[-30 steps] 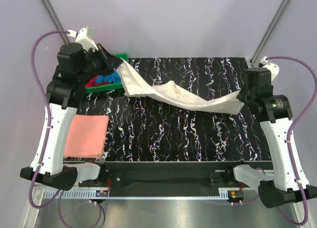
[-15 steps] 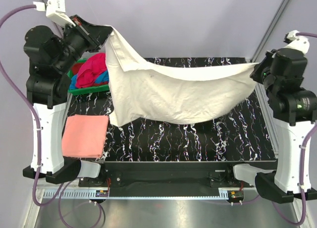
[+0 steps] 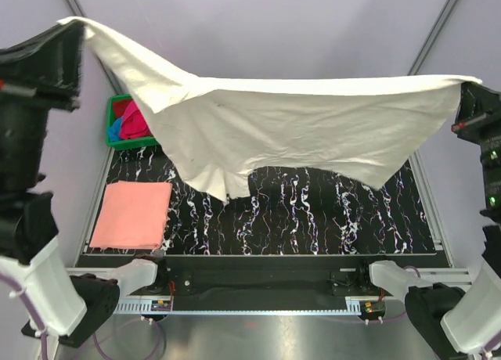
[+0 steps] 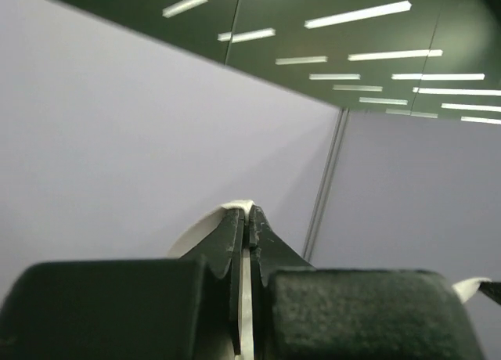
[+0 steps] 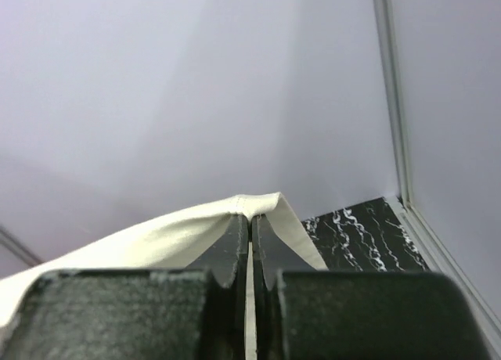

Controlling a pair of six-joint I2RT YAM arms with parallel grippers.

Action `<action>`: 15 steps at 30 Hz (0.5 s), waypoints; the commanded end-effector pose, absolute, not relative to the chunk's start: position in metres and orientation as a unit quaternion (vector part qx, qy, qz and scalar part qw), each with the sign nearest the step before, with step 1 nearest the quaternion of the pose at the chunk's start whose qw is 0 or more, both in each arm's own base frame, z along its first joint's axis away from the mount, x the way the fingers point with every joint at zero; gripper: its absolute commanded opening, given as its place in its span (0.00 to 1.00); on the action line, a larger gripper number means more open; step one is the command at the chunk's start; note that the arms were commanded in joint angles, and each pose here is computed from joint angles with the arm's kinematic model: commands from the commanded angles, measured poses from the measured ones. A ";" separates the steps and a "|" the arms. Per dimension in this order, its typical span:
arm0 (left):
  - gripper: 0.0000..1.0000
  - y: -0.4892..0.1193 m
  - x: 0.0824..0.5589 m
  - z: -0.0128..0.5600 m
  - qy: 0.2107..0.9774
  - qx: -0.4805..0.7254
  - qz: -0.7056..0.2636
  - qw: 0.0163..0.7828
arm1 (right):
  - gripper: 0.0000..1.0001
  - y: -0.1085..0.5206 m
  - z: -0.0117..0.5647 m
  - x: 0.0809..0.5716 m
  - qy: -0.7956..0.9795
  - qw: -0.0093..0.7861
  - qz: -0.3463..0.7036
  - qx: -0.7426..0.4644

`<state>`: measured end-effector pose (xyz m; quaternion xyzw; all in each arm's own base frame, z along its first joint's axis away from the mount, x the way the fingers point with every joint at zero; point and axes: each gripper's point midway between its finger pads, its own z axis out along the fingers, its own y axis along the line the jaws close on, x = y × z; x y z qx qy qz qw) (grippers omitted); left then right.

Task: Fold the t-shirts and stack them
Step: Flatten the tshirt out

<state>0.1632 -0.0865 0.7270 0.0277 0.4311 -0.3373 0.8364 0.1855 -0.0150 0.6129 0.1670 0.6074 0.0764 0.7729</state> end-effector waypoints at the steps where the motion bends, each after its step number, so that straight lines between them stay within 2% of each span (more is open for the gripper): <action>1: 0.00 -0.053 0.085 0.776 0.304 0.015 -0.308 0.901 | 0.00 -0.003 0.641 0.153 0.560 0.810 0.114 0.129; 5: 0.00 -0.042 0.052 0.786 0.265 0.009 -0.306 0.915 | 0.00 0.001 0.643 0.124 0.544 0.818 0.142 0.123; 8: 0.00 -0.047 0.054 0.790 0.254 0.018 -0.314 0.915 | 0.00 -0.001 0.641 0.117 0.545 0.815 0.147 0.133; 12: 0.00 -0.070 0.125 0.779 0.300 0.034 -0.326 0.896 | 0.00 -0.015 0.611 0.161 0.589 0.785 0.095 0.170; 13: 0.00 -0.079 0.158 0.765 0.329 0.034 -0.330 0.884 | 0.00 -0.019 0.602 0.173 0.596 0.779 0.080 0.180; 14: 0.00 -0.088 0.181 0.755 0.349 0.038 -0.339 0.873 | 0.00 -0.022 0.566 0.202 0.630 0.751 0.054 0.191; 15: 0.00 -0.100 0.217 0.741 0.372 0.047 -0.345 0.861 | 0.00 -0.031 0.563 0.215 0.617 0.757 0.035 0.211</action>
